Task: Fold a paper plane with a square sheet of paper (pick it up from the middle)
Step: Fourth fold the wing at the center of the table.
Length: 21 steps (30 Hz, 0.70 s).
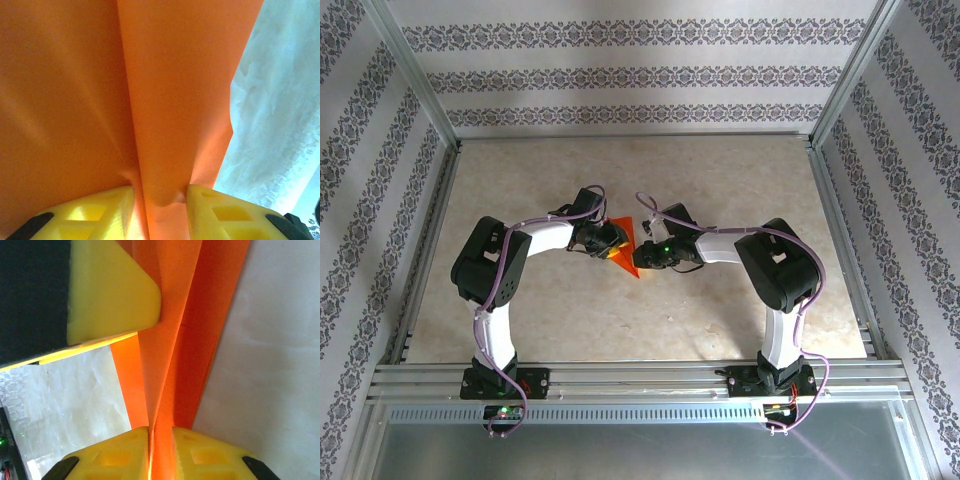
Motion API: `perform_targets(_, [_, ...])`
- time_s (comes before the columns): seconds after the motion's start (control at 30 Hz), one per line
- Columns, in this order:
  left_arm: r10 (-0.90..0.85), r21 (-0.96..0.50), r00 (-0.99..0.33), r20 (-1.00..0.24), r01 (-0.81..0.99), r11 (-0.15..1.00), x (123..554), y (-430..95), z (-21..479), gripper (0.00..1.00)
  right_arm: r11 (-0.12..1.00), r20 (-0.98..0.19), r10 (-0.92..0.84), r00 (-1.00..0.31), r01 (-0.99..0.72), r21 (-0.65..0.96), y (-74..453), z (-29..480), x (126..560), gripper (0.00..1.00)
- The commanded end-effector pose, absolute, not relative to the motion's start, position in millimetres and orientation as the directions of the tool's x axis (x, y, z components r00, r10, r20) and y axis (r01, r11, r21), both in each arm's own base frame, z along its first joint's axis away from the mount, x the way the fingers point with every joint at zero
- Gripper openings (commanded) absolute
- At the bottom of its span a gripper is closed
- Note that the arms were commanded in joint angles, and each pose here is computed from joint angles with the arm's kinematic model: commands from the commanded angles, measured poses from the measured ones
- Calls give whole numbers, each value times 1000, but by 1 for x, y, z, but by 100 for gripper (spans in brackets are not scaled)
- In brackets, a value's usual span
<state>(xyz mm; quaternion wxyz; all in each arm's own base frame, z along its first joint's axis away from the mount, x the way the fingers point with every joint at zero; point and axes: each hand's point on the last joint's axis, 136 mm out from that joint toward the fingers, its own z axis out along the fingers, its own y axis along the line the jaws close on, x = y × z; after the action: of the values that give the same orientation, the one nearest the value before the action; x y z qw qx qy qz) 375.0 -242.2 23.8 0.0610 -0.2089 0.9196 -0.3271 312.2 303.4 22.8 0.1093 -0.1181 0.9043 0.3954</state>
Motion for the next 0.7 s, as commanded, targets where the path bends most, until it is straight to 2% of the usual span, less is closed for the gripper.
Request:
perform_targets(0.0, [-466, -439, -877, 114, -465, 768, 340, -217, -30, 35, 675, -306, -139, -942, -316, 666, 300, 18, 311, 17])
perform_targets(0.23, [-464, -438, -878, 115, -464, 770, 340, -218, -30, 35, 681, -281, -134, -950, -295, 671, 299, 11, 310, 13])
perform_targets(0.67, [-463, -431, -878, 122, -467, 772, 337, -216, -33, 35, 619, -217, -107, -970, -236, 749, 303, 22, 304, 15])
